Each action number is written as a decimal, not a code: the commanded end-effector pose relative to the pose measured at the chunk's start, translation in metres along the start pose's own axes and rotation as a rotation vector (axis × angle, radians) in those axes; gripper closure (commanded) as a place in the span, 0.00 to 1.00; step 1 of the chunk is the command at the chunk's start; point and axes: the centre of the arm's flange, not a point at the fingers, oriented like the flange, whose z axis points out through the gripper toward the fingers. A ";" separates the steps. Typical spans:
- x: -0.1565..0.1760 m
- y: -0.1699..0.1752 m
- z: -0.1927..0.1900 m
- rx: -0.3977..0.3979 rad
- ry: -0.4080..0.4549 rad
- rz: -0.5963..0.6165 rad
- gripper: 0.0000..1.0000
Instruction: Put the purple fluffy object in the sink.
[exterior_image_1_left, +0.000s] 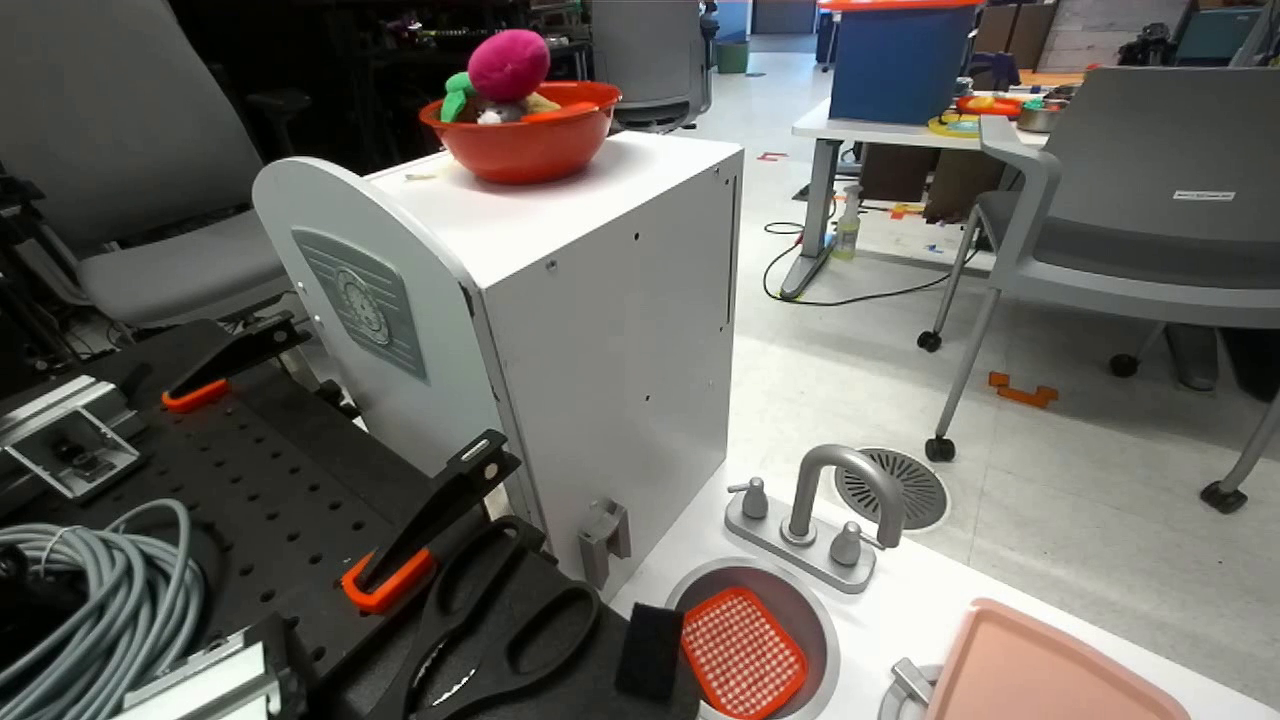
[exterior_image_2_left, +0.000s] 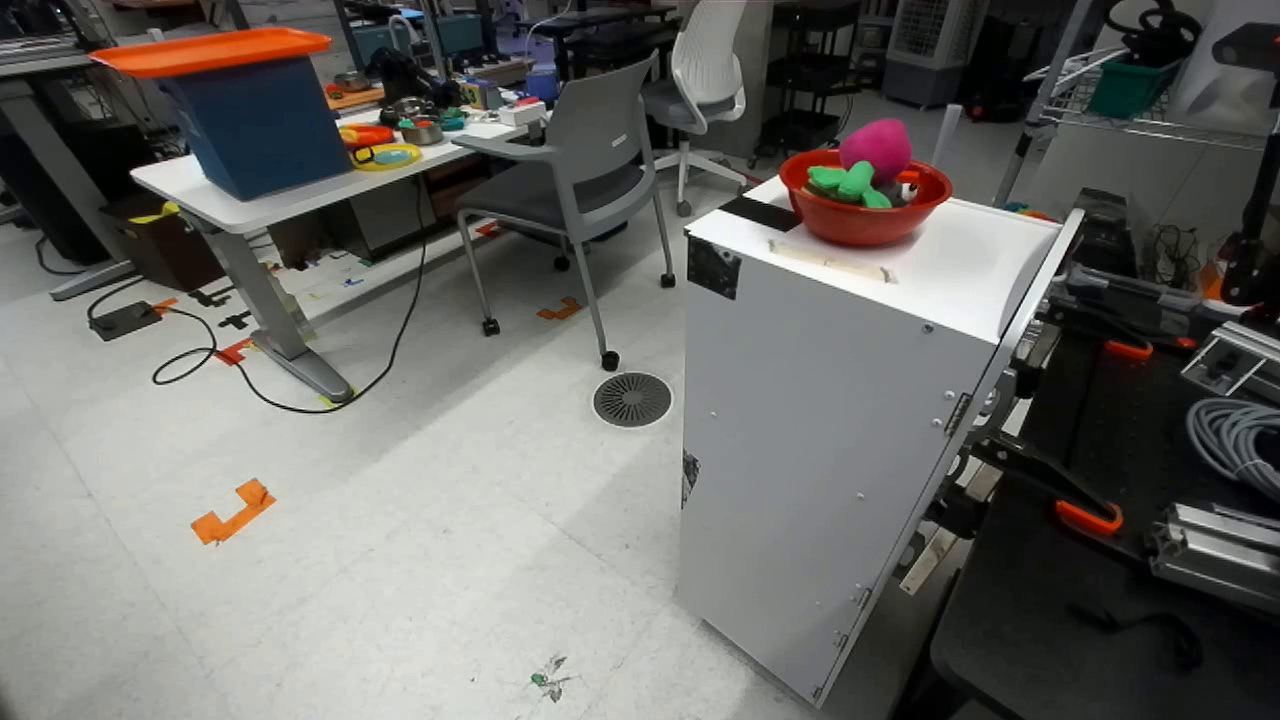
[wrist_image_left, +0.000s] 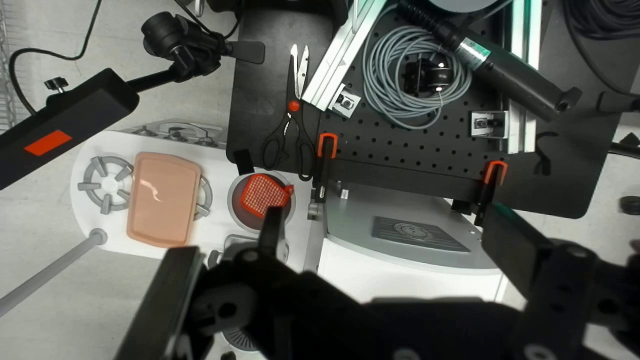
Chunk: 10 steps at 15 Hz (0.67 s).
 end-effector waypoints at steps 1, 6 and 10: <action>0.025 0.025 -0.005 0.023 -0.042 0.029 0.00; 0.049 0.046 -0.006 0.016 -0.083 0.059 0.00; 0.065 0.043 -0.009 0.007 -0.094 0.049 0.00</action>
